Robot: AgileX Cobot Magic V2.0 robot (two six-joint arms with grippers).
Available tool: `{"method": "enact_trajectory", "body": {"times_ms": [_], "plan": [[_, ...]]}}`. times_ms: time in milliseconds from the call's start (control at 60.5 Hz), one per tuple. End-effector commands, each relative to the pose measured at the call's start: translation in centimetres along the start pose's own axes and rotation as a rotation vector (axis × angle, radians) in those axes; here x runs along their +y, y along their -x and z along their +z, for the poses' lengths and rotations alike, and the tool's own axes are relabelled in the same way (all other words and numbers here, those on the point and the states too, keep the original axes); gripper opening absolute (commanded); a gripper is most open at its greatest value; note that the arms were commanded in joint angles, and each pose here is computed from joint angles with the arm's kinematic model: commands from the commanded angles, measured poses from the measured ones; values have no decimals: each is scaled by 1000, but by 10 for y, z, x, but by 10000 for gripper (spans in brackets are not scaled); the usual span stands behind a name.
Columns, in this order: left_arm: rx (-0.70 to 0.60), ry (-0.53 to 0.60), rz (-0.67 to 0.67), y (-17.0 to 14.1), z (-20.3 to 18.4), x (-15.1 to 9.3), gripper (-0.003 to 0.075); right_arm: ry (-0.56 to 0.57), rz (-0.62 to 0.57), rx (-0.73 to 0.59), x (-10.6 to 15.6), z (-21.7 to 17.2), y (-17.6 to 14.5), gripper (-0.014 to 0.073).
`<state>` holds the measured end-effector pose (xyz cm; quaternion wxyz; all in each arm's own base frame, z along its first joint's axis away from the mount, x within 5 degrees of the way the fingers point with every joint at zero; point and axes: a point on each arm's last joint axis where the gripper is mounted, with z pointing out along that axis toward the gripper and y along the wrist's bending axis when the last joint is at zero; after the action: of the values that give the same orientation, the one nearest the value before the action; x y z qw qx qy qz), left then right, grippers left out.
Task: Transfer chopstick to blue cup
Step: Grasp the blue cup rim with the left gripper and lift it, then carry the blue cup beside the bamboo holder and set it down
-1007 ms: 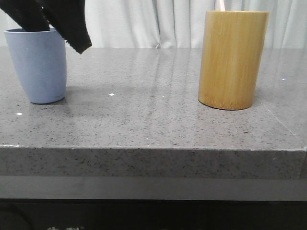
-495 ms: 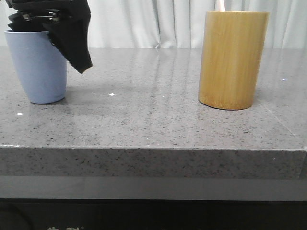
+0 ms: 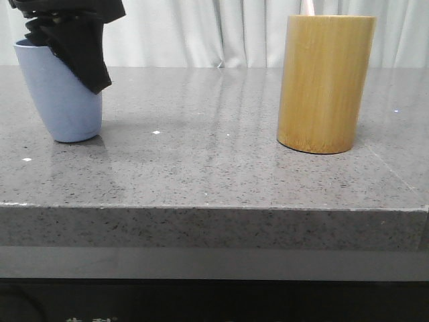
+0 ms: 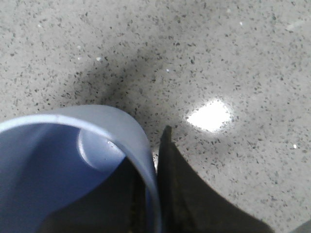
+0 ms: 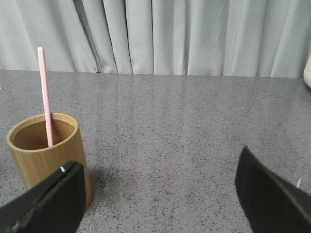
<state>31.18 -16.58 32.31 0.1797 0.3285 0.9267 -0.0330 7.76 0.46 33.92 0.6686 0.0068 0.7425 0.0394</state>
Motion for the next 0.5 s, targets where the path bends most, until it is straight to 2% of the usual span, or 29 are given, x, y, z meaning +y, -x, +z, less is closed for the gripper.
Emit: {"method": "enact_trajectory", "body": {"times_ms": [0,248,479], "plan": [[-97,-2,9,8,-34,-8,-19,-8,2,-102,0,-1,18,634],[-208,-65,101,29,-67,-46,-19,-8,2,-102,0,-1,18,634],[-248,-115,206,57,-61,-89,-19,-8,2,-102,0,-1,18,634]]}}
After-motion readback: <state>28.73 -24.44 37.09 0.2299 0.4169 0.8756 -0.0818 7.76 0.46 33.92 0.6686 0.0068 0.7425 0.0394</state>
